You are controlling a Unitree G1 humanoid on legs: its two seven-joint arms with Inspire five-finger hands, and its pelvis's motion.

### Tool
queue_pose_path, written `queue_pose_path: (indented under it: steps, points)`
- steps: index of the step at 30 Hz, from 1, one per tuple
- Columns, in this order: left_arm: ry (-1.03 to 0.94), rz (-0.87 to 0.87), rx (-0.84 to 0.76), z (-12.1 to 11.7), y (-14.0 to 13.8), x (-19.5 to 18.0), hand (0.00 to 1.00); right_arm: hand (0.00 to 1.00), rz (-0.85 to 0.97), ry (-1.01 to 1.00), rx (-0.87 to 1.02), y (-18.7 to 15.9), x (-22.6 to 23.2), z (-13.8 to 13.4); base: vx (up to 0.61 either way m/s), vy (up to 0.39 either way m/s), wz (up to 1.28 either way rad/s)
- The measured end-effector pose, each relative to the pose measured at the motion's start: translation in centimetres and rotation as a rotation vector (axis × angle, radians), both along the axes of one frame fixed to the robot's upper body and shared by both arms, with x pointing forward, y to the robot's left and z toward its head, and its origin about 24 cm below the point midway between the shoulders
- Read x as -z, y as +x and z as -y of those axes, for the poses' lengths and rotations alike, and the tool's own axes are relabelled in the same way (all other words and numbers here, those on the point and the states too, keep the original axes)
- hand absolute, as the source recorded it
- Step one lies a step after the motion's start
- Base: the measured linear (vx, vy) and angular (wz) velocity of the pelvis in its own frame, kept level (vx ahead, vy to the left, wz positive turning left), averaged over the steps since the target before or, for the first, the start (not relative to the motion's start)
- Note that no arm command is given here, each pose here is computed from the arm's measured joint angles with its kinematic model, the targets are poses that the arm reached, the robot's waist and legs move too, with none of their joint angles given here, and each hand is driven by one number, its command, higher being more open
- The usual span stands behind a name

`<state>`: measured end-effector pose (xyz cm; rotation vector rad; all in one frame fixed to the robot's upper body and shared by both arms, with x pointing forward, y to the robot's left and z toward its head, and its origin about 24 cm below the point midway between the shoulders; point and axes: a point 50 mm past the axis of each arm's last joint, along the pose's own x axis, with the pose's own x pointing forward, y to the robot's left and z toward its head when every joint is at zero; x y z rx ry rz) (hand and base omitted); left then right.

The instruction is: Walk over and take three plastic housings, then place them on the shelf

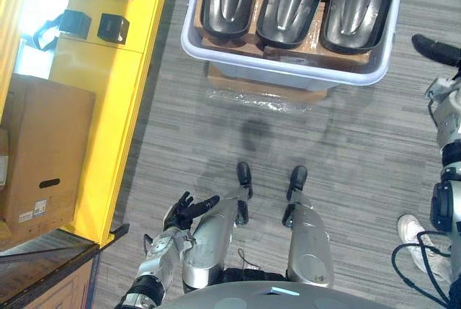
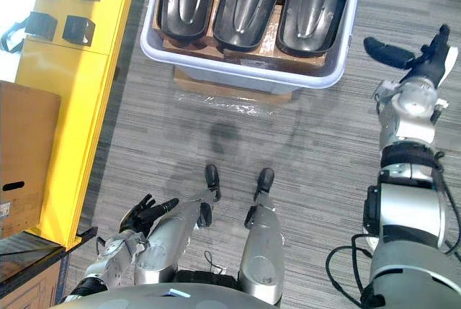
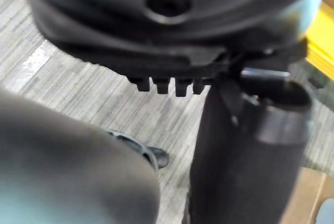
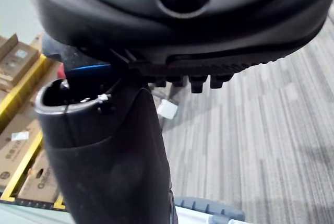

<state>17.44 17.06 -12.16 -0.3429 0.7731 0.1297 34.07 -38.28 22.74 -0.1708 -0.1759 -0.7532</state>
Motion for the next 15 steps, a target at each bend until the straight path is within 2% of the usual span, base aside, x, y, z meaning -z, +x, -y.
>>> queue_pose_path:
  steps: [8, 15]
  points:
    - [-0.049, 0.010, 0.040, 0.8, -0.2, 0.2, 1.00, 1.00, 0.004, -0.135, 0.011, 0.2, -4.5, -0.2, 0.00, 0.003, 0.11]
    - [-0.065, 0.017, 0.041, 0.9, -0.2, 0.1, 1.00, 1.00, -0.038, -0.140, 0.005, 0.6, -5.2, -0.5, 0.00, -0.036, 0.07]
